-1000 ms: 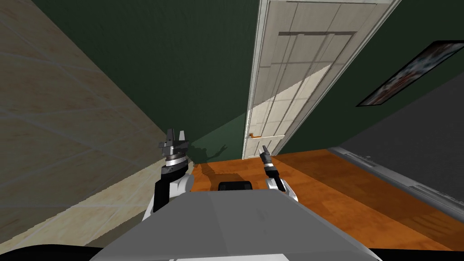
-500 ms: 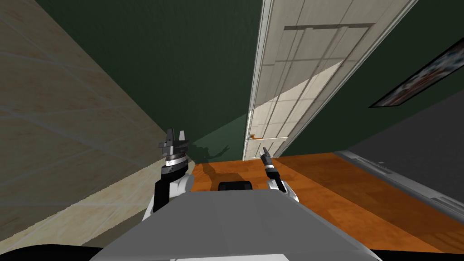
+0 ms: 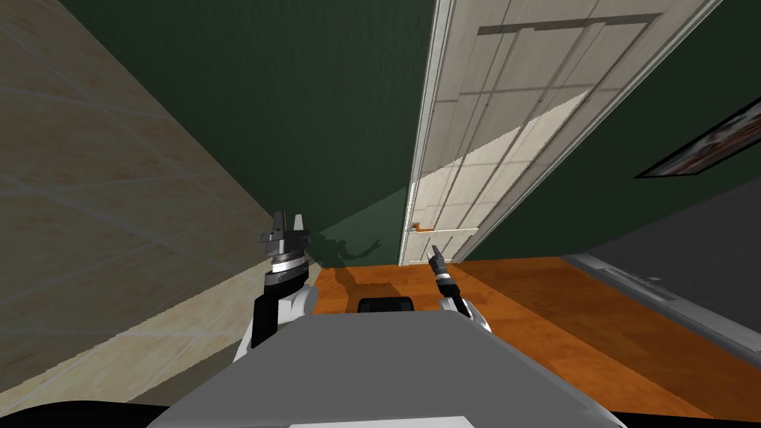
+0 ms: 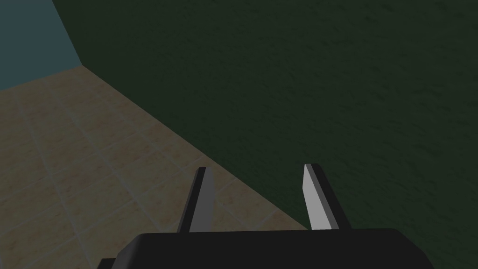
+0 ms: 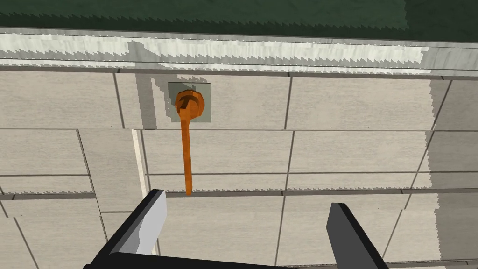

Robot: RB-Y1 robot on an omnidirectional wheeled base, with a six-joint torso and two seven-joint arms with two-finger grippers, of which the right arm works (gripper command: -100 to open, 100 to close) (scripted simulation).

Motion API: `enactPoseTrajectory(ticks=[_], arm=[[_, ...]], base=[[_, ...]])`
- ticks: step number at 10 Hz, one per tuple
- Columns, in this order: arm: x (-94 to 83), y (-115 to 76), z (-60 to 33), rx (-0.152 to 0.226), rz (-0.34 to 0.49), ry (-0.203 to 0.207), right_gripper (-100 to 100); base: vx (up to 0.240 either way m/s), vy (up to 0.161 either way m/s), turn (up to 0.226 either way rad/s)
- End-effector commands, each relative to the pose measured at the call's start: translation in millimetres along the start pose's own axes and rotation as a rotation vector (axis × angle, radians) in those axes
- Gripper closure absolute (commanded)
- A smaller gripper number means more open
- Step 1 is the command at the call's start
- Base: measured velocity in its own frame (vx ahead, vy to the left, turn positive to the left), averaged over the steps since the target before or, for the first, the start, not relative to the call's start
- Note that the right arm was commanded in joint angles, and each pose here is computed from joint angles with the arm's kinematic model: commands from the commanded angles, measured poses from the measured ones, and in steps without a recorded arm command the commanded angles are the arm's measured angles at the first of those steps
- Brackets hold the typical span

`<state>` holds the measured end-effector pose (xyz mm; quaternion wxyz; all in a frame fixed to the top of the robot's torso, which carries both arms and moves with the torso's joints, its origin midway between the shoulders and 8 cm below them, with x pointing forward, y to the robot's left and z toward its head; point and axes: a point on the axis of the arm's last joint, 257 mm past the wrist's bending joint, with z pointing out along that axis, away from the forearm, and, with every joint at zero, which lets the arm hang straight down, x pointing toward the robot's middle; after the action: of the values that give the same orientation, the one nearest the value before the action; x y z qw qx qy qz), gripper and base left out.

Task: Pull the door open

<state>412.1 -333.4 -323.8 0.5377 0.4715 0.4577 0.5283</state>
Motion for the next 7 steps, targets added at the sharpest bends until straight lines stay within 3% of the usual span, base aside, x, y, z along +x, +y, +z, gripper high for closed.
enactPoseTrajectory(ticks=[1,7], arm=[[-5.4,-12.1,-4.2,0.023,-0.001,-0.006,-100],[-20.1,-38.2,-15.3,0.077,-0.004,-0.022,-100]], base=[[0.064,-0.038,0.091],[0.057,-0.038,0.047]])
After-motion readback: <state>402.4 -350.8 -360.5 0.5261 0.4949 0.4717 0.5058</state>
